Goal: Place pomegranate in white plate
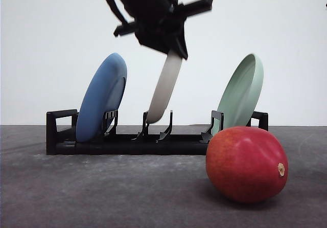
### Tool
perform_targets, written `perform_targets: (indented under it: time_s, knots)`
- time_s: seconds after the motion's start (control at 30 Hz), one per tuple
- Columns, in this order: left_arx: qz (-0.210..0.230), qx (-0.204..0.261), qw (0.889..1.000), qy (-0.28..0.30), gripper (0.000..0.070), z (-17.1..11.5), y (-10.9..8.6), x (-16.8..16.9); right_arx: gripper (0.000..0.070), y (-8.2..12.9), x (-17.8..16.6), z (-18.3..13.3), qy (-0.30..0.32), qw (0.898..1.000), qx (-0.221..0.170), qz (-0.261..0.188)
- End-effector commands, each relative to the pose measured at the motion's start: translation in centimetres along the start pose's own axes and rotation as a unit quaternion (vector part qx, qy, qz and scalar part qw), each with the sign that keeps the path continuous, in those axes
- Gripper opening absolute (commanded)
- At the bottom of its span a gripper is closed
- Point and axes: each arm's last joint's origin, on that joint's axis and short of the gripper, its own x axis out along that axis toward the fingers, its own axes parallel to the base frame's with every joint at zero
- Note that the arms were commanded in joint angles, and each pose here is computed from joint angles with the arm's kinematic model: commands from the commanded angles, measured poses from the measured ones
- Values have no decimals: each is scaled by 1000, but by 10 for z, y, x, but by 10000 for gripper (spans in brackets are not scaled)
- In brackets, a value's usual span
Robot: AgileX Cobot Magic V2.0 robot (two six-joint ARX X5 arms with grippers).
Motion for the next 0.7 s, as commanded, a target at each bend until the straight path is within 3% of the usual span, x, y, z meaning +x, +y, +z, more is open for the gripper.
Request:
perform_targets:
  time_s: [0.0, 0.4, 0.67]
  knots:
    - [-8, 0, 1000, -14, 0, 13, -4, -8, 359, 2, -3, 6, -13, 1000, -5, 3]
    - [-85, -39, 995, -17, 0, 36, -9, -63, 359, 2, -3, 6, -13, 1000, -4, 3]
    - [-124, -32, 991, -27, 1, 17, -23, -104, 359, 2, -3, 6, -12, 1000, -2, 3]
